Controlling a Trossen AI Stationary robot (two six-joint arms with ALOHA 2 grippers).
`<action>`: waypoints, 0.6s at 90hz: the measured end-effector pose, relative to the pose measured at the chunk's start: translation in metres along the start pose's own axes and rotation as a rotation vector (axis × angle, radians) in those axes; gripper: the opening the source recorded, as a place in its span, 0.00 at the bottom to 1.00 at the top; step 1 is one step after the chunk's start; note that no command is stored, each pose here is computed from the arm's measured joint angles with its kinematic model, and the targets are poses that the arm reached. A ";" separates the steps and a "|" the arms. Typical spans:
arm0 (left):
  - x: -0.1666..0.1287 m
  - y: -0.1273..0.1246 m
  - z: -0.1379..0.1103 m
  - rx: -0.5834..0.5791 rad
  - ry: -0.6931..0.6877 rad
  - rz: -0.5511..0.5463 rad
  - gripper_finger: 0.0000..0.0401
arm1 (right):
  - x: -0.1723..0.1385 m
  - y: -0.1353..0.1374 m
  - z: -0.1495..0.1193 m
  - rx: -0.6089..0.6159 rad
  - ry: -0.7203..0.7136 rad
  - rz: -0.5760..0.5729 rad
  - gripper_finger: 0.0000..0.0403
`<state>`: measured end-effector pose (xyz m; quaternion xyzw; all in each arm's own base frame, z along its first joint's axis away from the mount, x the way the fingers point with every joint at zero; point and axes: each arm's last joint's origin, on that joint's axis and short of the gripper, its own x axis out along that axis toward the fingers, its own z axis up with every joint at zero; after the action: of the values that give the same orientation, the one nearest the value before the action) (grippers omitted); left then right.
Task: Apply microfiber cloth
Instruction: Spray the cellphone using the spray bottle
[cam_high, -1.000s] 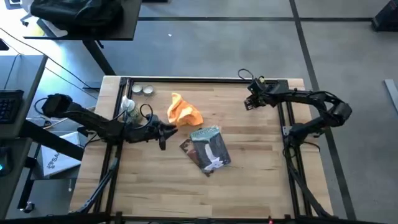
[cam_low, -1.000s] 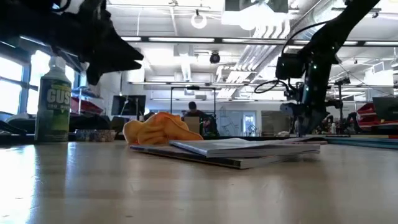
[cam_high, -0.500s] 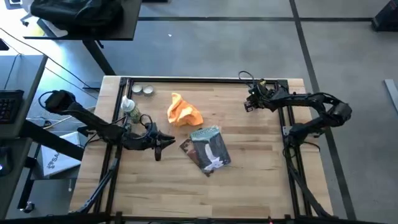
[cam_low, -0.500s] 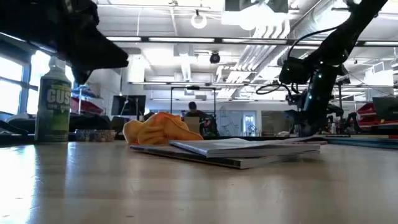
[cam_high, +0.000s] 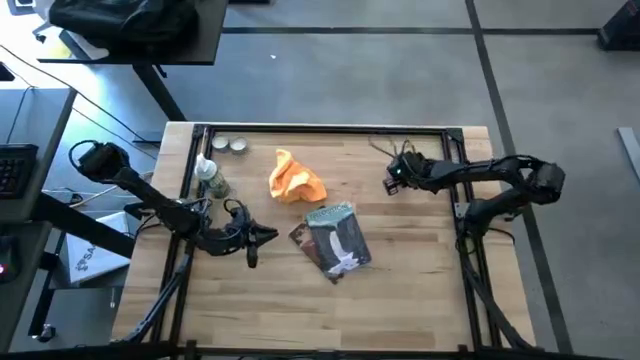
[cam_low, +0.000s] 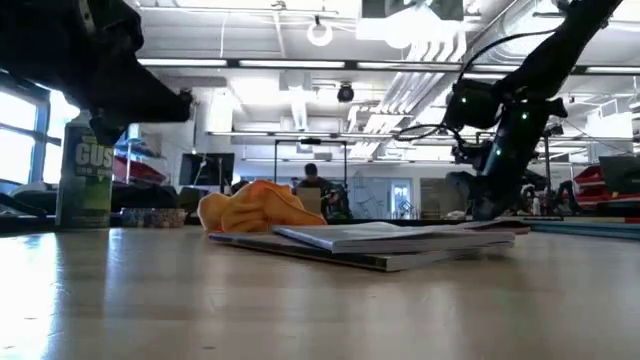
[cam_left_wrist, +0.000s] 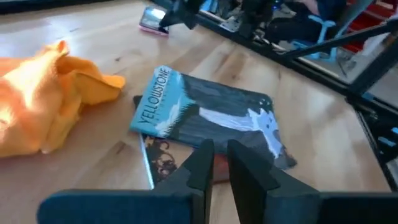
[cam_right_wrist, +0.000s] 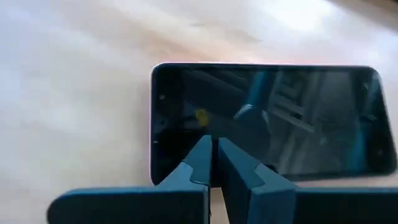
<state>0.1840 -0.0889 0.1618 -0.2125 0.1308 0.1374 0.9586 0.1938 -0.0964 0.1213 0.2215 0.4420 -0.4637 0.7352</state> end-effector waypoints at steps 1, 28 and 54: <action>0.001 0.000 0.000 -0.005 0.004 -0.008 0.07 | -0.001 0.002 -0.001 -0.002 -0.001 0.006 0.00; 0.061 0.011 0.022 -0.006 0.101 -0.014 0.00 | -0.009 0.026 -0.010 -0.056 -0.044 0.114 0.00; 0.118 0.048 0.071 0.066 0.149 0.106 0.00 | 0.008 0.044 -0.002 -0.108 -0.124 0.206 0.00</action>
<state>0.2920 0.0092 0.1691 -0.1835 0.2174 0.1672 0.9440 0.2331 -0.0780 0.1097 0.1966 0.3952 -0.3740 0.8156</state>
